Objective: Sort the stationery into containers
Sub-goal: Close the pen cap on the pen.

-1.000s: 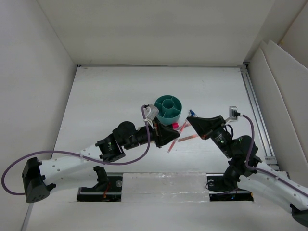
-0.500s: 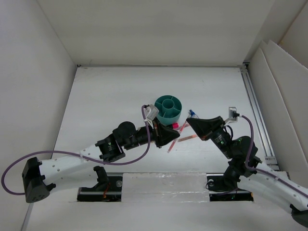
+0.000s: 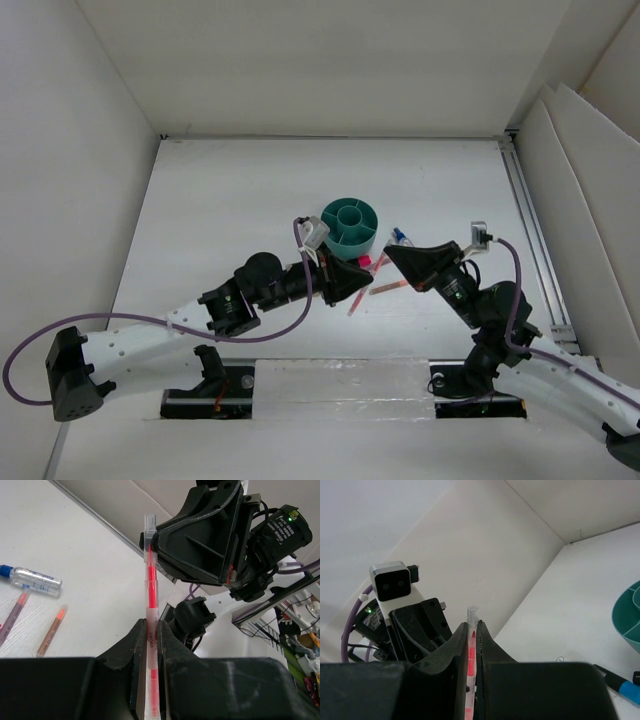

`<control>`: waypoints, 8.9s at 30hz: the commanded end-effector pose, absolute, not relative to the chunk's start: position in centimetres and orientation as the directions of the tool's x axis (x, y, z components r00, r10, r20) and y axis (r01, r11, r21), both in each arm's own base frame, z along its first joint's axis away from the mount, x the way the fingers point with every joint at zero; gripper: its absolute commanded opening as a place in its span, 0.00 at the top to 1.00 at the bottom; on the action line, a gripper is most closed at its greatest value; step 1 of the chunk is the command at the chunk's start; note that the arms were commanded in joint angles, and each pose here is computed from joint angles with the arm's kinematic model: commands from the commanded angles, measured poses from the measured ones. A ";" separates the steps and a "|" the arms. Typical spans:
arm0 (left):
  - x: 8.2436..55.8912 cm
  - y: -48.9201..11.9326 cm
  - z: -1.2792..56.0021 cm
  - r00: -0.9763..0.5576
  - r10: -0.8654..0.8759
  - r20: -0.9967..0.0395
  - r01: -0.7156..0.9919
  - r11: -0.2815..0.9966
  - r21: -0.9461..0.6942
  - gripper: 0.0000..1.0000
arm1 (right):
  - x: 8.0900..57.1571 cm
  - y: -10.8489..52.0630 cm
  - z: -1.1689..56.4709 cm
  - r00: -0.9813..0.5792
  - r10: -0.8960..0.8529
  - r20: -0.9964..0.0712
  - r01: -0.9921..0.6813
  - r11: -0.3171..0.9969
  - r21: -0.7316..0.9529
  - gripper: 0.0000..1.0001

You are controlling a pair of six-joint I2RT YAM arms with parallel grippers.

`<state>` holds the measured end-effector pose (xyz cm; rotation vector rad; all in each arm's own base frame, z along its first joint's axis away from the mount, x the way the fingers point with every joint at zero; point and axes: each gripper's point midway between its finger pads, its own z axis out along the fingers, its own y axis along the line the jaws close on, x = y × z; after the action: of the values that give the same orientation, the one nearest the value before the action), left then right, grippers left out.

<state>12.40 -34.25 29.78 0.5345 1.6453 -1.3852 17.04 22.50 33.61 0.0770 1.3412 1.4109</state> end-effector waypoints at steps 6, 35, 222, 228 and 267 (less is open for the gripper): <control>12.9 -34.1 33.0 -0.469 -0.300 -0.831 0.796 0.264 -0.544 1.00 | 16.9 22.6 34.4 -0.346 0.721 -0.601 -0.667 0.261 0.698 1.00; 15.1 -33.8 33.4 -0.451 -0.355 -0.819 0.745 0.356 -0.565 1.00 | 17.4 23.5 32.2 -0.339 0.663 -0.667 -0.672 0.325 0.665 1.00; 15.8 -32.8 32.9 -0.489 -0.428 -0.760 0.687 0.348 -0.638 1.00 | 16.8 21.1 31.3 -0.311 0.690 -0.653 -0.657 0.340 0.672 0.55; 15.8 -32.6 33.7 -0.480 -0.446 -0.756 0.688 0.344 -0.639 1.00 | 15.9 21.5 32.2 -0.383 0.706 -0.596 -0.673 0.230 0.703 0.47; 16.2 -33.6 32.3 -0.481 -0.426 -0.766 0.692 0.352 -0.630 1.00 | 16.9 23.4 34.7 -0.385 0.709 -0.590 -0.708 0.184 0.682 0.46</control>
<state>16.56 -33.35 31.06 0.2357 1.6344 -1.3127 17.62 23.88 30.33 0.0198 1.4049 1.4526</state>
